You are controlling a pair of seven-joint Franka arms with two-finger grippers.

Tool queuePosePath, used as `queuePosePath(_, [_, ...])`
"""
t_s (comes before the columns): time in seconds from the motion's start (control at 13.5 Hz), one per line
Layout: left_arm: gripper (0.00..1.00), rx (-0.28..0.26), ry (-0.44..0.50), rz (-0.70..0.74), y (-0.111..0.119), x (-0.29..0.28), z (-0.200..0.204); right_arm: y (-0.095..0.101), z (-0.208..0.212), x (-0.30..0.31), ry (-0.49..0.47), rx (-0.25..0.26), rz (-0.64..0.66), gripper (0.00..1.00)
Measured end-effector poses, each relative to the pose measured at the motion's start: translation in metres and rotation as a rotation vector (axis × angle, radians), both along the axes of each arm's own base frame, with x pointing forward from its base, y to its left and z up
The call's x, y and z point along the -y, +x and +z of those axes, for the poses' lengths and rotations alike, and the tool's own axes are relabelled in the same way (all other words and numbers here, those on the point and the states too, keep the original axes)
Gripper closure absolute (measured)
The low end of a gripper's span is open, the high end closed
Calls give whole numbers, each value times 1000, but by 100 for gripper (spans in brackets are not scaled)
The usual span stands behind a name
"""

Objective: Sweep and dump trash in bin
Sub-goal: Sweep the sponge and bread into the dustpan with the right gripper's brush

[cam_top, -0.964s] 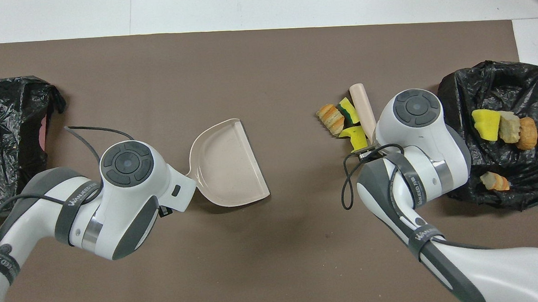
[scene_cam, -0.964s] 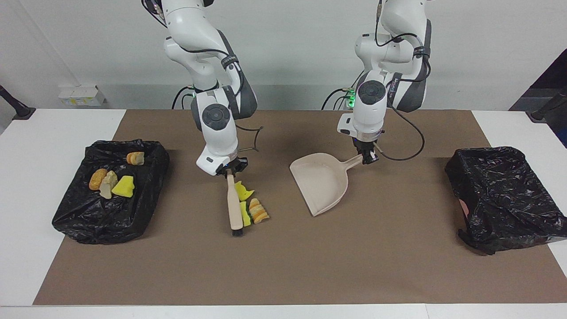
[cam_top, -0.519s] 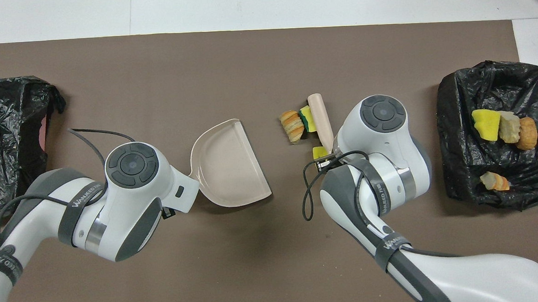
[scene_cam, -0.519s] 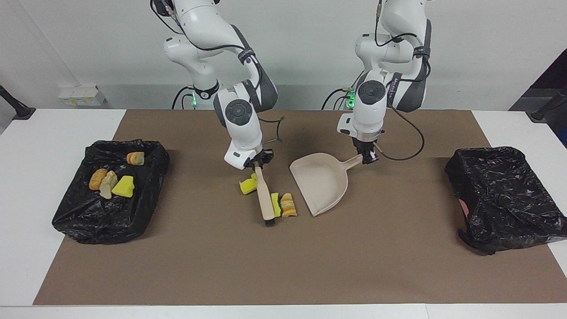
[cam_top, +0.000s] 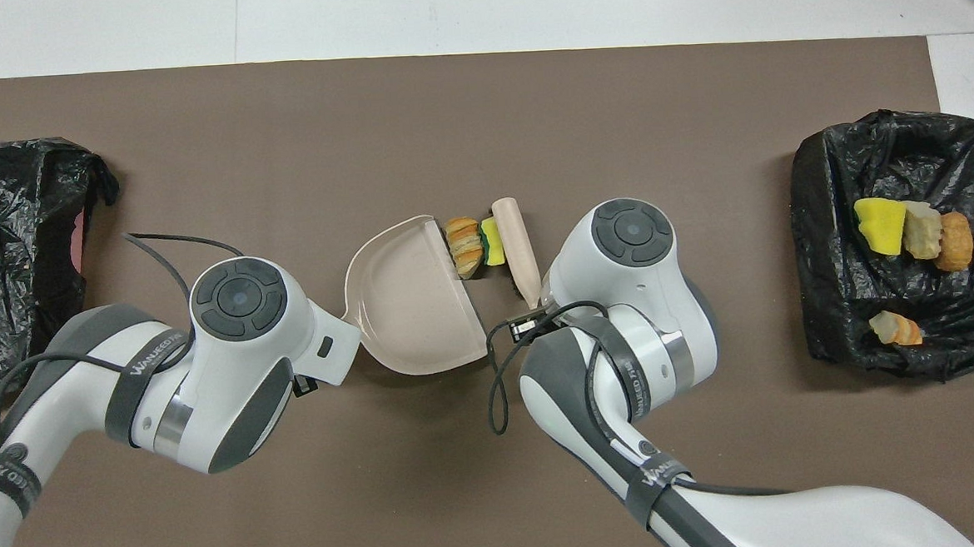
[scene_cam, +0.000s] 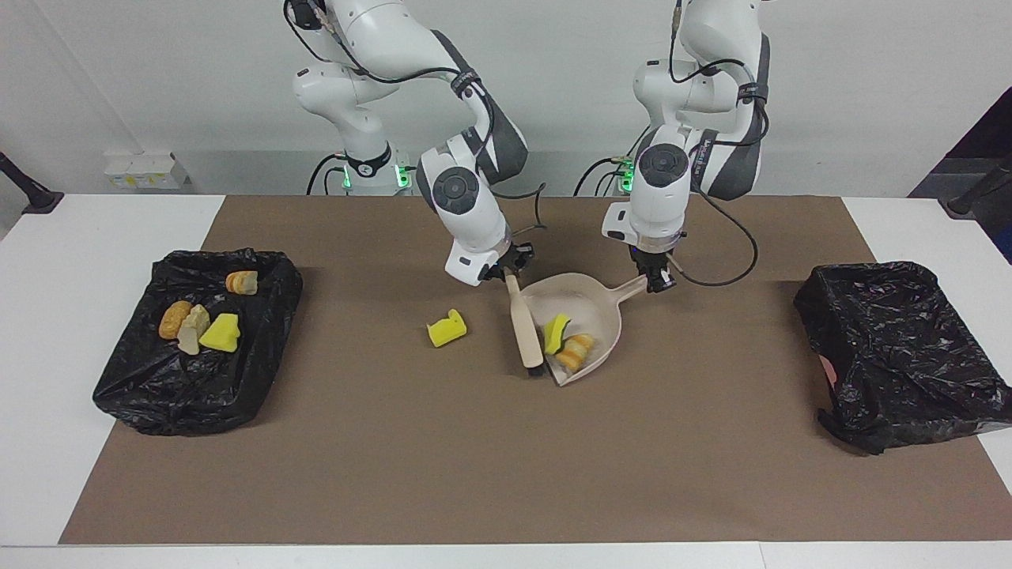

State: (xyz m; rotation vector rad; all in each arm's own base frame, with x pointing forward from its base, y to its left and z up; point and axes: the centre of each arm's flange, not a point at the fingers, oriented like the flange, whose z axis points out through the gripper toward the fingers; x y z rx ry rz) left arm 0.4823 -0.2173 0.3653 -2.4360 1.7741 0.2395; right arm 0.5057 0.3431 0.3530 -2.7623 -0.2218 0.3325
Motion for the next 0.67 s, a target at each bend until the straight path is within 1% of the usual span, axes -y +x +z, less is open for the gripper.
queuePosePath(0.07, [68, 0, 0, 0, 0, 0, 0, 0, 9, -8, 36, -2, -11, 74])
queuePosePath(0.22, [68, 1, 0, 3, 0, 0, 0, -3, 34, -15, 69, 3, -2, 74])
queuePosePath(0.37, [68, 1, 0, 5, 0, 0, 0, -8, 60, -1, 60, -34, 21, 74])
queuePosePath(0.44, [68, 1, 0, 4, 0, 0, 0, -6, 69, 16, 34, -45, 27, 74])
queuePosePath(0.67, [68, -4, -1, -22, 0, 0, 0, 11, 90, 79, -96, -42, 31, 74])
